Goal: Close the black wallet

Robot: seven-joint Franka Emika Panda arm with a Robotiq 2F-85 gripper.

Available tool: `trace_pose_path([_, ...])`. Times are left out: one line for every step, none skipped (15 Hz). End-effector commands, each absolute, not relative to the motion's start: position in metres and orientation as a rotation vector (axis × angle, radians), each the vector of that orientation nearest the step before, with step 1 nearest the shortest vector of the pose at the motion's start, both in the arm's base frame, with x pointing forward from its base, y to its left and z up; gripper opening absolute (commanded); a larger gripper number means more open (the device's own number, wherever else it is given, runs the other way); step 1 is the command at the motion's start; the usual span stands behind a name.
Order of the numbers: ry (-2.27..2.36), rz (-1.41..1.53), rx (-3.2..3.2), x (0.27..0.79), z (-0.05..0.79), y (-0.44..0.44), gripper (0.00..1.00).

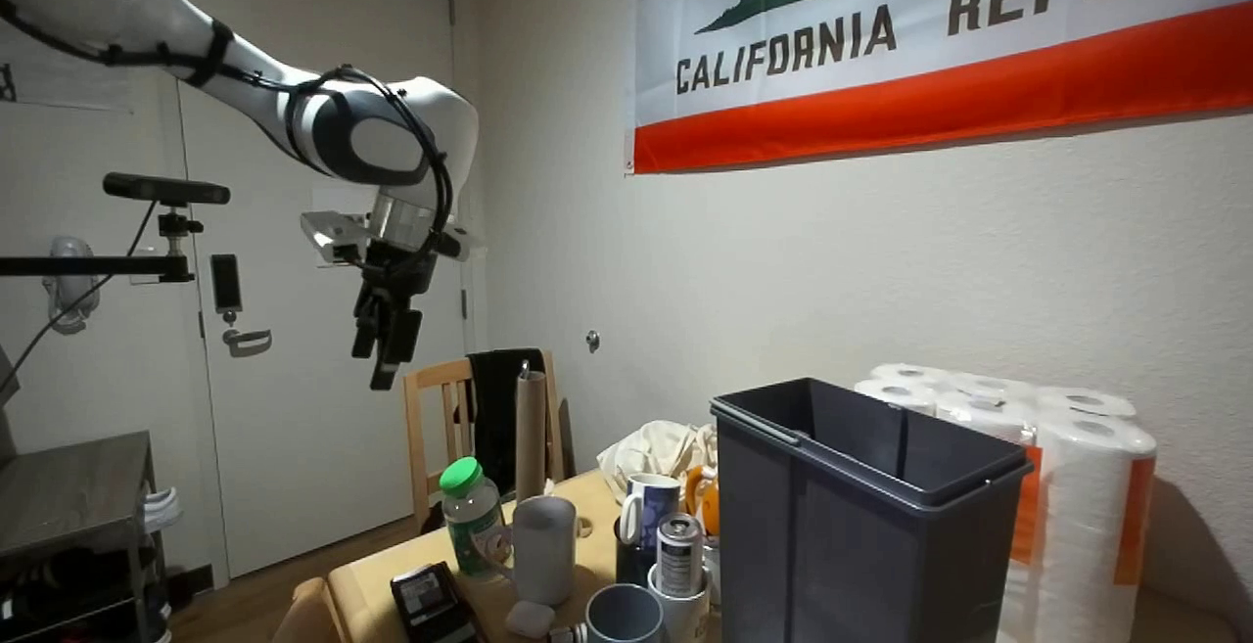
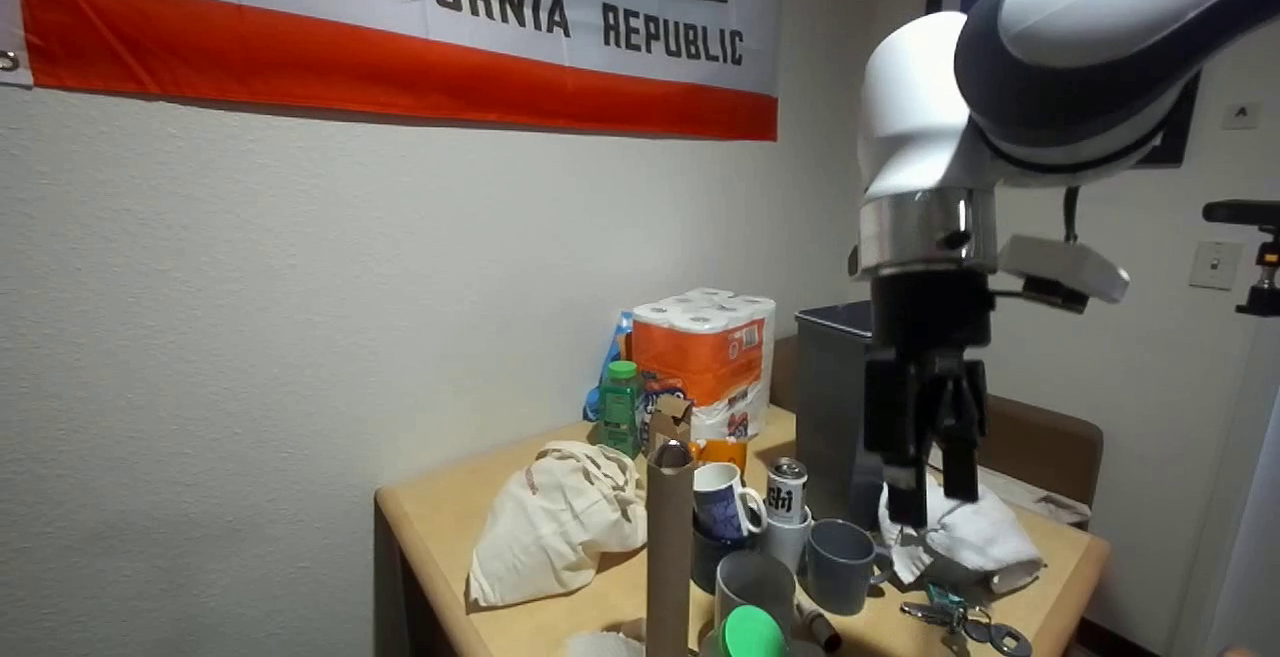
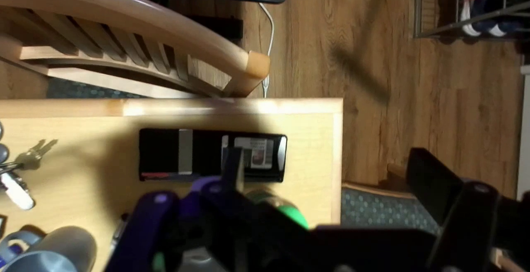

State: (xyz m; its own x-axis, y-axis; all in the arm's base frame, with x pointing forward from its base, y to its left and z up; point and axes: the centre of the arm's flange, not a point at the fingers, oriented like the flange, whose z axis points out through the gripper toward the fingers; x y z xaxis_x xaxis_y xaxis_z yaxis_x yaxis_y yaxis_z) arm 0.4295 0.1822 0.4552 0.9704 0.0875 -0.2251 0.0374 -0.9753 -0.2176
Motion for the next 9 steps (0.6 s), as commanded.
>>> trace_pose_path([-0.245, 0.459, -2.939, 0.434, 0.408, 0.238, 1.0])
trace_pose_path([-0.287, 0.472, -2.961, 0.434, 0.39, 0.25, 1.0])
trace_pose_path([-0.317, 0.479, -2.987, 0.436, 0.371, 0.259, 1.0])
trace_pose_path([-0.352, 0.474, -3.006, 0.439, 0.354, 0.266, 1.0])
trace_pose_path([-0.386, 0.463, -3.019, 0.442, 0.336, 0.272, 1.0])
trace_pose_path([-0.411, 0.449, -3.038, 0.446, 0.321, 0.276, 1.0])
trace_pose_path([-0.435, 0.425, -3.057, 0.45, 0.305, 0.279, 1.0])
trace_pose_path([-0.457, 0.403, -3.068, 0.454, 0.292, 0.281, 1.0])
trace_pose_path([-0.472, 0.379, -3.074, 0.459, 0.277, 0.284, 1.0])
